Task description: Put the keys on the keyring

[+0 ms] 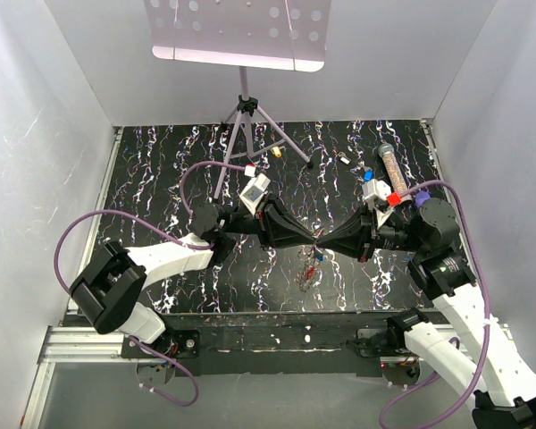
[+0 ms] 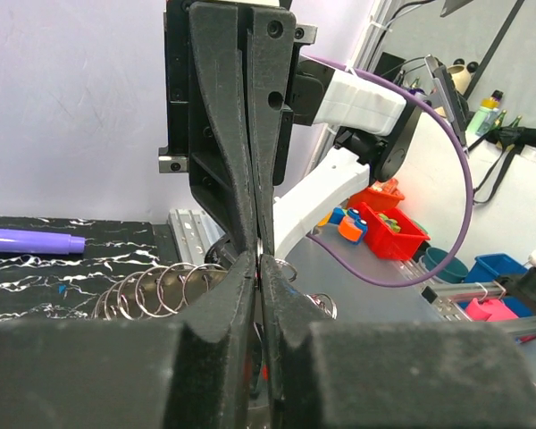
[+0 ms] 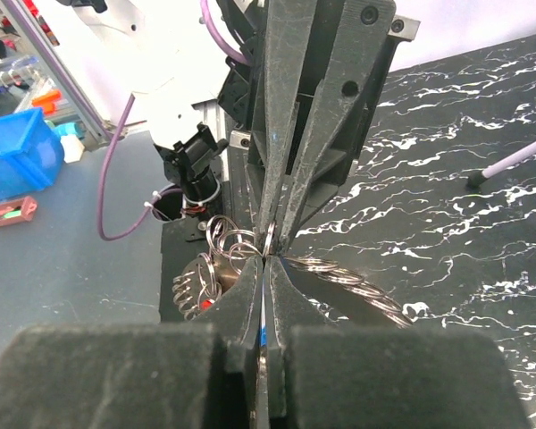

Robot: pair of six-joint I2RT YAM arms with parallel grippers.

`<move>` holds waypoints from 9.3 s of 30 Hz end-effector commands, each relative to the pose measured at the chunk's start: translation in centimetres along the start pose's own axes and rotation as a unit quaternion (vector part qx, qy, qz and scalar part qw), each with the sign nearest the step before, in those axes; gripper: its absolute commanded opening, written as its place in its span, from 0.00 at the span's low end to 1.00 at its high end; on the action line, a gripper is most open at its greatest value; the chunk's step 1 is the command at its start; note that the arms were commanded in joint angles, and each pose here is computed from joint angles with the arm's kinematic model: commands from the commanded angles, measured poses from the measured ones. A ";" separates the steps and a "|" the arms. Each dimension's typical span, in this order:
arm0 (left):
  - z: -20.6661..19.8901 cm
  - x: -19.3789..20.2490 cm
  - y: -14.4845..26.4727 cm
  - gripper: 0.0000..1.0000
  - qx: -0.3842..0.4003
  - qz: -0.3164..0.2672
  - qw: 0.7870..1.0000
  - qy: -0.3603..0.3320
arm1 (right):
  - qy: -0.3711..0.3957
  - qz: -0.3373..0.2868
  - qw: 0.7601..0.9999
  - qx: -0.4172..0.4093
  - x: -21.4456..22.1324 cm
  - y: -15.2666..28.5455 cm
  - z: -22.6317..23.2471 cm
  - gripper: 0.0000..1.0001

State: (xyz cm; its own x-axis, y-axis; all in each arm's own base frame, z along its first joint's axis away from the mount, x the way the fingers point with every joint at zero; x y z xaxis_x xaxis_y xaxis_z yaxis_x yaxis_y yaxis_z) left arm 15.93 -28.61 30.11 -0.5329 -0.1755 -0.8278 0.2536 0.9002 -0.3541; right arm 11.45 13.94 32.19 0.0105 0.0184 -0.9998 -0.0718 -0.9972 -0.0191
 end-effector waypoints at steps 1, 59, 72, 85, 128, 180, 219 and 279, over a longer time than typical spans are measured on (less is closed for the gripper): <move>-2.3 -2.3 0.5 0.14 0.026 -0.021 0.998 -0.049 | 0.006 0.005 1.000 -0.005 -1.1 0.2 0.4 0.01; -0.4 -0.8 -1.7 0.23 -0.091 0.267 0.957 -0.069 | -0.023 0.100 0.993 -0.063 1.4 0.5 -0.4 0.01; -0.9 -0.9 -1.9 0.00 -0.083 0.269 0.957 -0.073 | -0.027 0.099 0.993 -0.063 1.5 0.5 -0.4 0.01; -2.7 -2.6 -0.6 0.00 -0.160 -0.071 0.974 -0.143 | 0.099 0.050 0.993 0.033 -4.6 2.1 0.5 0.63; -1.8 -1.3 0.6 0.00 -0.014 -0.108 0.975 -0.192 | 0.029 0.000 0.999 -0.027 -0.3 0.8 -1.5 0.53; -2.4 -2.1 0.2 0.00 0.002 -0.119 0.974 -0.191 | -0.003 0.012 0.999 -0.030 0.9 -0.1 -2.0 0.02; -3.4 -2.8 0.3 0.00 0.016 -0.128 0.971 -0.200 | -0.065 0.018 0.998 -0.015 1.2 -0.2 -2.2 0.01; -3.9 -3.3 0.2 0.00 0.015 -0.143 0.971 -0.193 | 0.064 -0.015 0.996 -0.058 -1.1 -1.7 -2.0 0.24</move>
State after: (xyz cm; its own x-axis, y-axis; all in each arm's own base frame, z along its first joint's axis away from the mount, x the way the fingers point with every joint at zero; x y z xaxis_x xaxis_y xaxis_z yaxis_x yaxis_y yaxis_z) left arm 15.29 -27.39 30.04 -0.3981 -0.3705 -0.8392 0.0924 0.8940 -0.4385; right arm 13.39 15.31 32.56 0.0920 0.0203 -0.9956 0.0539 -0.9984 -0.0154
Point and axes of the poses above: each gripper's point midway between its finger pads, its own y axis back along the fingers, its own z axis along the line the jaws close on, x = y × z, the point moved 9 cm from there along y, back along the fingers, and after that the axes turned 12 degrees about y, right-handed, at the moved point
